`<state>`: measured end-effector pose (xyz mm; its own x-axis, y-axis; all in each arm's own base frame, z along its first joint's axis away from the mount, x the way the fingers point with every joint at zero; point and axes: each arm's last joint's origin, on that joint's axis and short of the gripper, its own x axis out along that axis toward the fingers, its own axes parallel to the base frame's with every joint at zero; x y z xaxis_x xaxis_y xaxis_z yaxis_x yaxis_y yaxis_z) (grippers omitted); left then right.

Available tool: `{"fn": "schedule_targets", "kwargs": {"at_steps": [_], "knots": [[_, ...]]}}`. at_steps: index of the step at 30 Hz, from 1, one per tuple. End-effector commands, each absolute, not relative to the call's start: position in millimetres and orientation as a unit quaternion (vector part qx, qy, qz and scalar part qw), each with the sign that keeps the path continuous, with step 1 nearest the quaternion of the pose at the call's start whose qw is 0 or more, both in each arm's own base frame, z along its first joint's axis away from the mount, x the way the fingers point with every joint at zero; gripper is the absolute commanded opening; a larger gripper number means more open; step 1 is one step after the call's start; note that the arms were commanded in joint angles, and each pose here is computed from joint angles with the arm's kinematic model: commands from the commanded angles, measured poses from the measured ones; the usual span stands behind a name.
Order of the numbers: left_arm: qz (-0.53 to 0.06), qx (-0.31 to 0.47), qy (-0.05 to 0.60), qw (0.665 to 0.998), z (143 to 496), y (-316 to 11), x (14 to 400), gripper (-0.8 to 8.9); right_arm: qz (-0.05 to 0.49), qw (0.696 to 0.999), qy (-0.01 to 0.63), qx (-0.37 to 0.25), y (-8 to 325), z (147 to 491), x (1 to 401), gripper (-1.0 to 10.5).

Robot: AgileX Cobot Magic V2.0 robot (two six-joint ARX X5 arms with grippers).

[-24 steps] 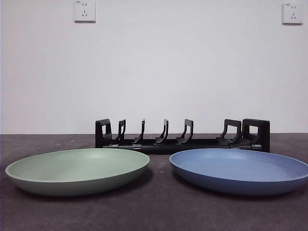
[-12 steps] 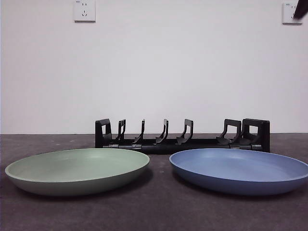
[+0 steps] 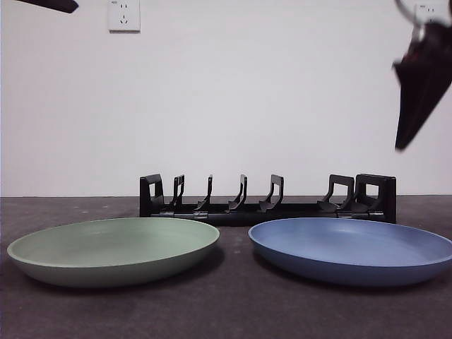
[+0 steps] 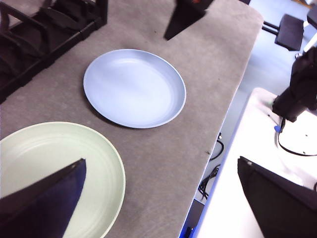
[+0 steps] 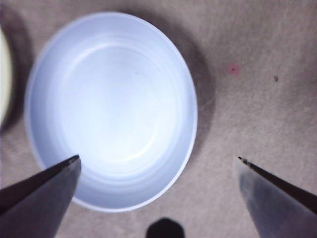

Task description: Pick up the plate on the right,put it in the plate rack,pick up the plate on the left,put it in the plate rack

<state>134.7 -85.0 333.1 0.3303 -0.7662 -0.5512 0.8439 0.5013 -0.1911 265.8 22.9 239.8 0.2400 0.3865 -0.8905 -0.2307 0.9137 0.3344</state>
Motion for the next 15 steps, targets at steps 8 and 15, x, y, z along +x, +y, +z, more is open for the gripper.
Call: {"fn": "schedule_targets", "kwargs": {"at_steps": [8, 15], "knots": [[-0.476, 0.114, 0.284, 0.824, 332.0, -92.9, 138.1, 6.64, 0.187, 0.744, 0.636, 0.078, 24.5, 191.5, 293.1, 5.5], [-0.474, 0.121, 0.281, 0.826, 330.7, -95.3, 142.3, 6.64, 0.188, 0.728, 0.655, 0.076, 28.8, 172.9, 299.8, 4.4]]}}
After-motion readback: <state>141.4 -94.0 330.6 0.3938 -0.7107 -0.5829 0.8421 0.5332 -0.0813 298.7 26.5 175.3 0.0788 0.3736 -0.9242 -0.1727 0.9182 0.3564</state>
